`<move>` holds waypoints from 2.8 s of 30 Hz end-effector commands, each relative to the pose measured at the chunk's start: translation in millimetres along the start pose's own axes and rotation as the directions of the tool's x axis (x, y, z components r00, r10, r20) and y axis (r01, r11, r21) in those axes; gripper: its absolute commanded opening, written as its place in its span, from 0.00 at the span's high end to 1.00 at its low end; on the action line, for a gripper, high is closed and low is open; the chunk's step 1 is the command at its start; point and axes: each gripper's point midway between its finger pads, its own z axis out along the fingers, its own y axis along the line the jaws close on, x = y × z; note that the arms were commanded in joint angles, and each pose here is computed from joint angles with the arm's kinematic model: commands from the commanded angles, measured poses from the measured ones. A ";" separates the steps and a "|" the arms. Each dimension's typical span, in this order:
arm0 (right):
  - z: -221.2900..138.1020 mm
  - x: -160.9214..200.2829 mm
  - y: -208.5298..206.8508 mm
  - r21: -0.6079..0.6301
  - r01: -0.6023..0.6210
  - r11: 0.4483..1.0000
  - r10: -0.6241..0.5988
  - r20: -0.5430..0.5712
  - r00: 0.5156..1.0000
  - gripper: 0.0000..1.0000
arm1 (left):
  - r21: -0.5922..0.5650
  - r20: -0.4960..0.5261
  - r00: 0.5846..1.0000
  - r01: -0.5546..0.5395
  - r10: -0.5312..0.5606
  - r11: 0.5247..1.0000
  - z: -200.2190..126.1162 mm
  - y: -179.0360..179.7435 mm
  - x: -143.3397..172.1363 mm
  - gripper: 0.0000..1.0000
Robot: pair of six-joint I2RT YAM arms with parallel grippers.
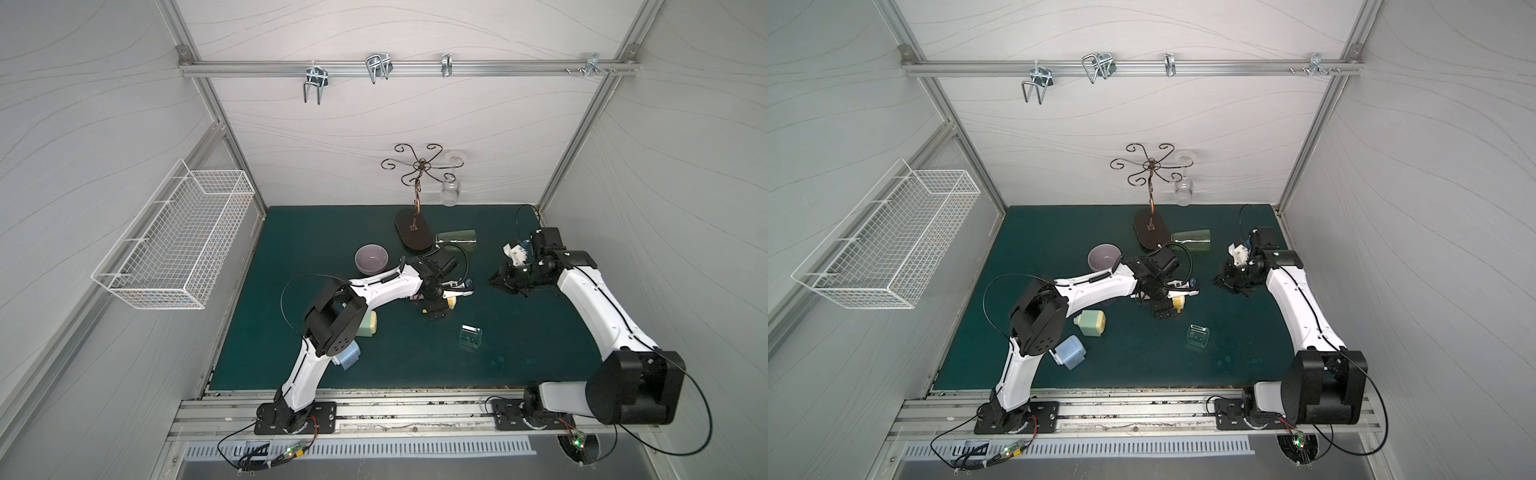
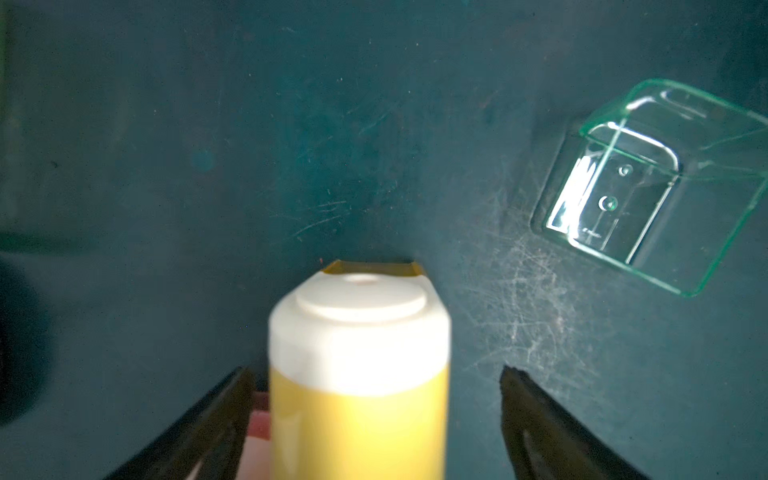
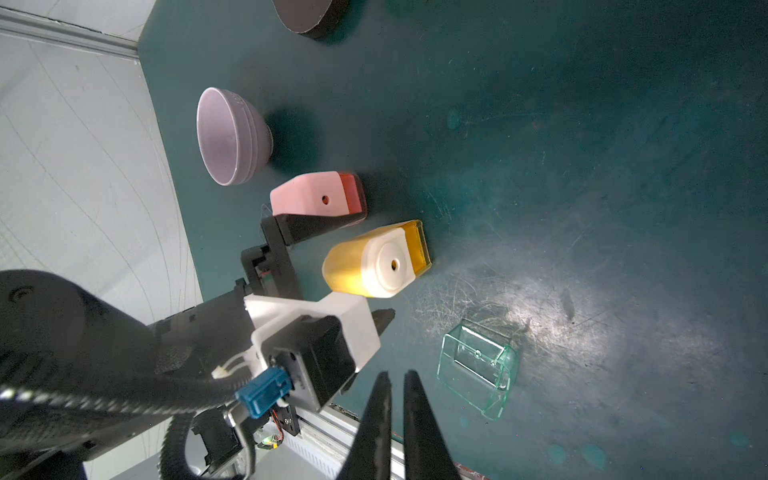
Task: Put the tray back into the pencil sharpener
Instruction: Place the pencil sharpener at the center of the board, then pick up the pencil sharpener from the center of the board.
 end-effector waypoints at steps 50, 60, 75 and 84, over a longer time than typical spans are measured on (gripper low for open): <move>-8.9 10.0 -19.2 0.065 -0.023 0.998 0.022 0.020 1.000 0.86 | 0.225 -0.023 0.994 -0.097 0.105 0.969 -129.3 -29.4 211.9 0.02; -7.4 6.7 -20.3 0.062 -0.026 0.998 0.025 0.018 1.000 0.86 | 0.254 -0.062 0.989 -0.117 0.137 0.960 -110.3 -34.2 224.0 0.11; -10.6 7.0 -23.4 0.060 -0.038 0.997 0.036 0.026 0.999 0.85 | 0.259 -0.064 0.985 -0.138 0.160 0.956 -103.5 -34.0 223.9 0.39; -9.3 15.3 -29.5 0.078 -0.056 0.995 0.056 0.007 0.998 0.82 | 0.153 -0.023 0.982 -0.181 0.187 0.972 -137.2 -23.3 196.1 0.59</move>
